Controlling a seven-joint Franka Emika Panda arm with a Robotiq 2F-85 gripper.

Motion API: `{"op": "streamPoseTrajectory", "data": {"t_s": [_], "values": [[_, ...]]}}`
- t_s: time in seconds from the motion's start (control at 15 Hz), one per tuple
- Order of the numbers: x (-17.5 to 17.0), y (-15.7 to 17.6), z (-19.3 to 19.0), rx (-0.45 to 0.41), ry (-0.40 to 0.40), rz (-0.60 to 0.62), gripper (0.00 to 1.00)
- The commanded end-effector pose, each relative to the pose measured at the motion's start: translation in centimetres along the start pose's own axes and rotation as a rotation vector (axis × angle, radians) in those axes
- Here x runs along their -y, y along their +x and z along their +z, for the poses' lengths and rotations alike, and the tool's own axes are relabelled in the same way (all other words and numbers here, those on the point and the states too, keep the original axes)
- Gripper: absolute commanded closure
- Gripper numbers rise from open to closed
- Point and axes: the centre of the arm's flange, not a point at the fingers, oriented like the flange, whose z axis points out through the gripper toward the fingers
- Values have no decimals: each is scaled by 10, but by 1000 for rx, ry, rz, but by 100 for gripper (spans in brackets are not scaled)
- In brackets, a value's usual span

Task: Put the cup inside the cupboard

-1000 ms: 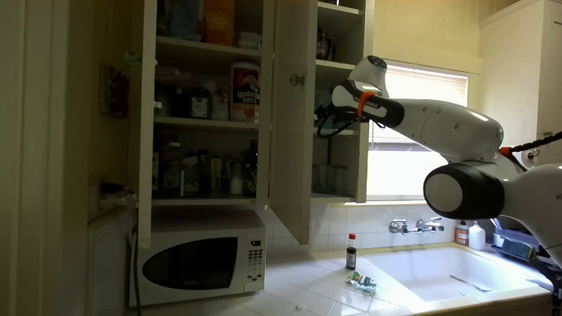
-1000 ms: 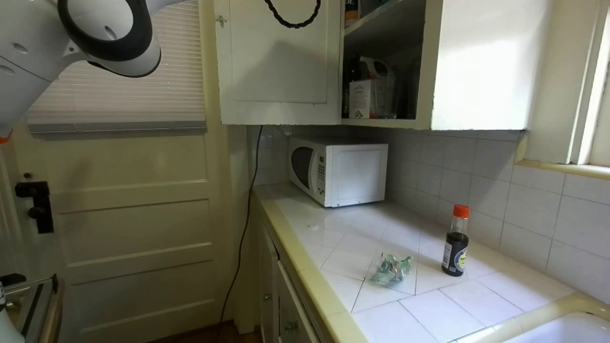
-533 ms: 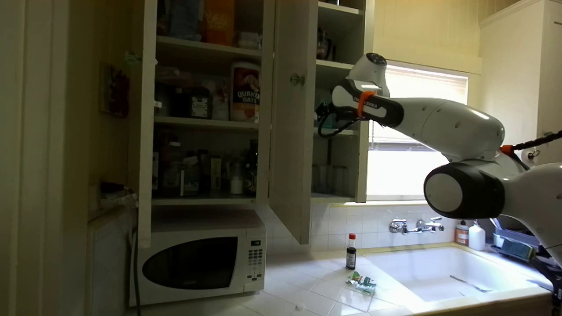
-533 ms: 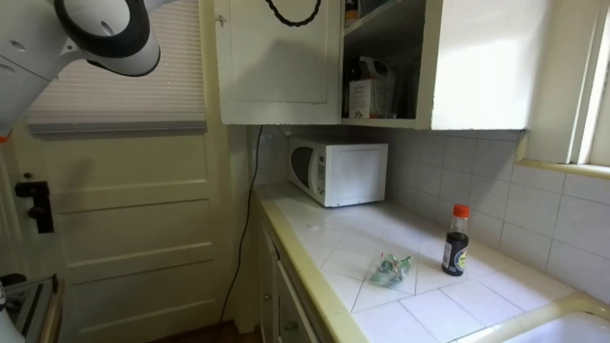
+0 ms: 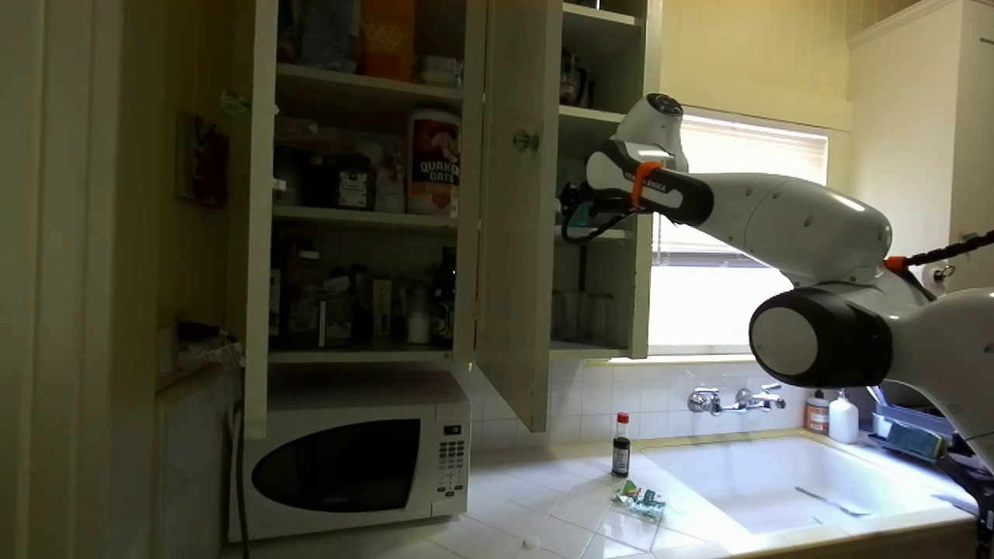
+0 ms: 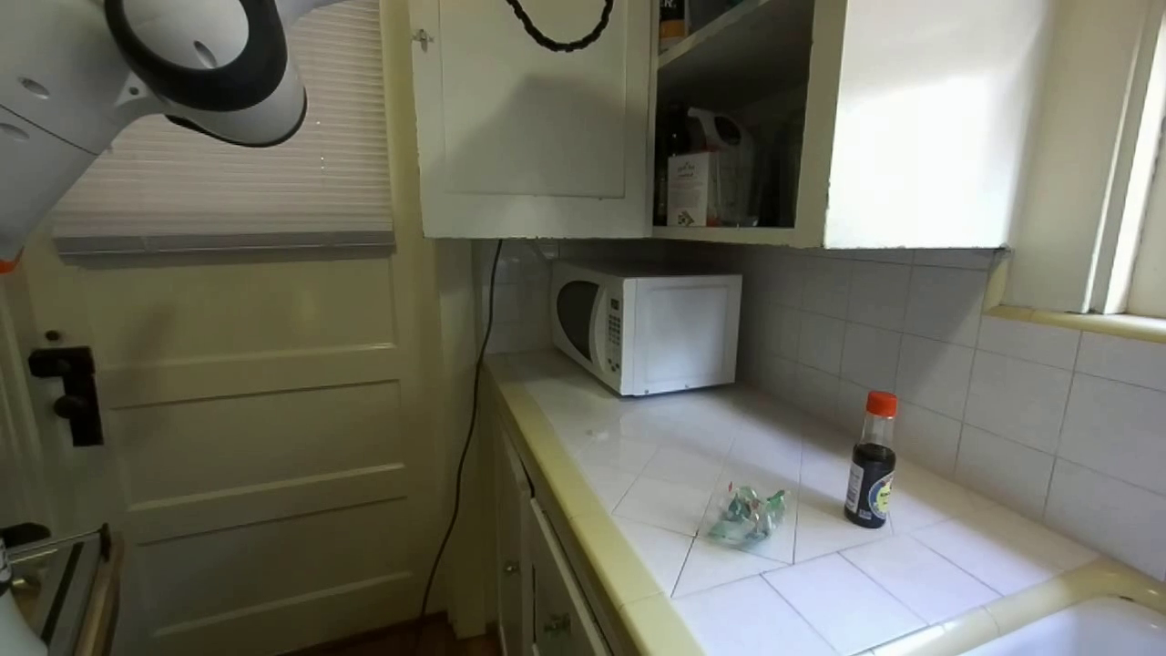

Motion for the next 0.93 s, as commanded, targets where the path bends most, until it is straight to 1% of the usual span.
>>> {"op": "streamPoseTrajectory", "data": {"t_s": [0.0, 0.33, 0.47, 0.87], "values": [[4, 52, 31, -7, -14, -14, 47], [4, 59, 46, -21, -11, -61, 47], [6, 59, 50, -41, -1, -89, 47], [10, 58, 55, -46, 9, -117, 47]]}}
